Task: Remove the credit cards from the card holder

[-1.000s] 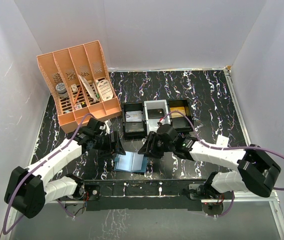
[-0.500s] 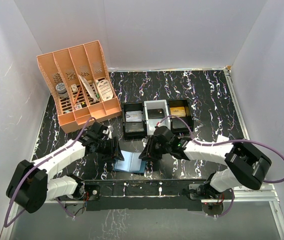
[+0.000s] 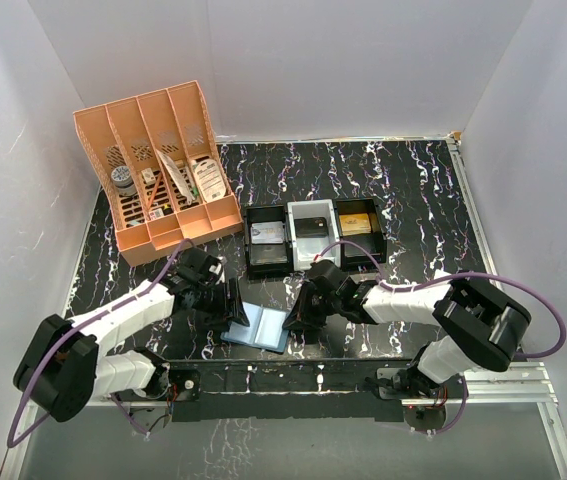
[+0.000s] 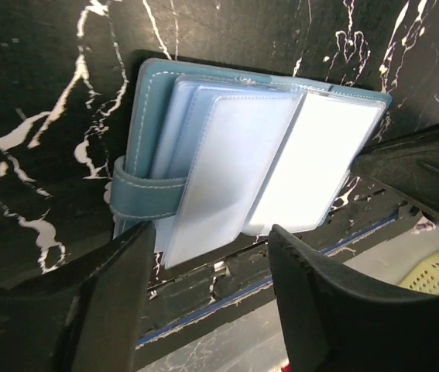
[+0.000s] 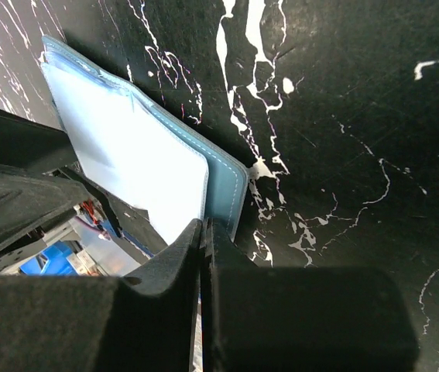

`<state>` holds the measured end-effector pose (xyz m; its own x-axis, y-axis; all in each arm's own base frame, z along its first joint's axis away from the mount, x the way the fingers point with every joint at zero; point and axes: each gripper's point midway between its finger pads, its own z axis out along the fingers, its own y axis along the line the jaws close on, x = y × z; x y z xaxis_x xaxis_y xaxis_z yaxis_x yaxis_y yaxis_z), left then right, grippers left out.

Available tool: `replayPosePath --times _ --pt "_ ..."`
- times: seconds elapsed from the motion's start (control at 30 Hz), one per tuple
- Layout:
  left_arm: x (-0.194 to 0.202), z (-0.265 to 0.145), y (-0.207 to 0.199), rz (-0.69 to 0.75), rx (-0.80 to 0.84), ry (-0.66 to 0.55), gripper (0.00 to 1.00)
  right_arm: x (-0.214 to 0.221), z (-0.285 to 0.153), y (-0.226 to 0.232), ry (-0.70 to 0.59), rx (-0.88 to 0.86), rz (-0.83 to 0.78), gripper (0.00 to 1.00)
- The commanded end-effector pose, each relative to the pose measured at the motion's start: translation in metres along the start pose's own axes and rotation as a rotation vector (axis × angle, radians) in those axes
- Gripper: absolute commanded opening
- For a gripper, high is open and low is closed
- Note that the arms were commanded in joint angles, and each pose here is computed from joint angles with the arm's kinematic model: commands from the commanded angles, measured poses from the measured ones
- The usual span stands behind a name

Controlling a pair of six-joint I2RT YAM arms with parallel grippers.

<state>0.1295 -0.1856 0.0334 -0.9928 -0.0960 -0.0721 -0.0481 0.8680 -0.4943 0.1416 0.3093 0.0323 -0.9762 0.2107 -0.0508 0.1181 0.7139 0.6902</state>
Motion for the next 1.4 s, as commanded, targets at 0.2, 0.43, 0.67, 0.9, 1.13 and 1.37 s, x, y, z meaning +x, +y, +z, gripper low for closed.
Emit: replayPosePath --times 0.2,0.43,0.67,0.9,1.13,1.37 --pt "-0.015 -0.016 0.008 0.004 -0.106 -0.083 0.59 -0.009 -0.002 0.016 -0.041 -0.031 -0.032 0.00" --pt "-0.003 0.004 0.003 -0.006 -0.021 -0.022 0.44 -0.009 0.000 0.019 -0.035 -0.042 -0.040 0.00" --pt "0.003 0.011 0.019 -0.013 -0.096 0.002 0.44 -0.008 0.002 0.021 -0.022 -0.050 -0.045 0.00" --pt "-0.015 -0.009 0.018 0.010 -0.155 -0.103 0.56 -0.011 0.000 0.019 -0.040 -0.034 -0.045 0.00" --pt "-0.013 -0.002 0.018 0.011 -0.139 -0.084 0.54 -0.012 0.001 0.021 -0.038 -0.036 -0.054 0.00" --pt "-0.006 0.006 0.000 0.028 -0.022 -0.042 0.34 -0.012 0.002 0.023 -0.034 -0.048 -0.058 0.00"
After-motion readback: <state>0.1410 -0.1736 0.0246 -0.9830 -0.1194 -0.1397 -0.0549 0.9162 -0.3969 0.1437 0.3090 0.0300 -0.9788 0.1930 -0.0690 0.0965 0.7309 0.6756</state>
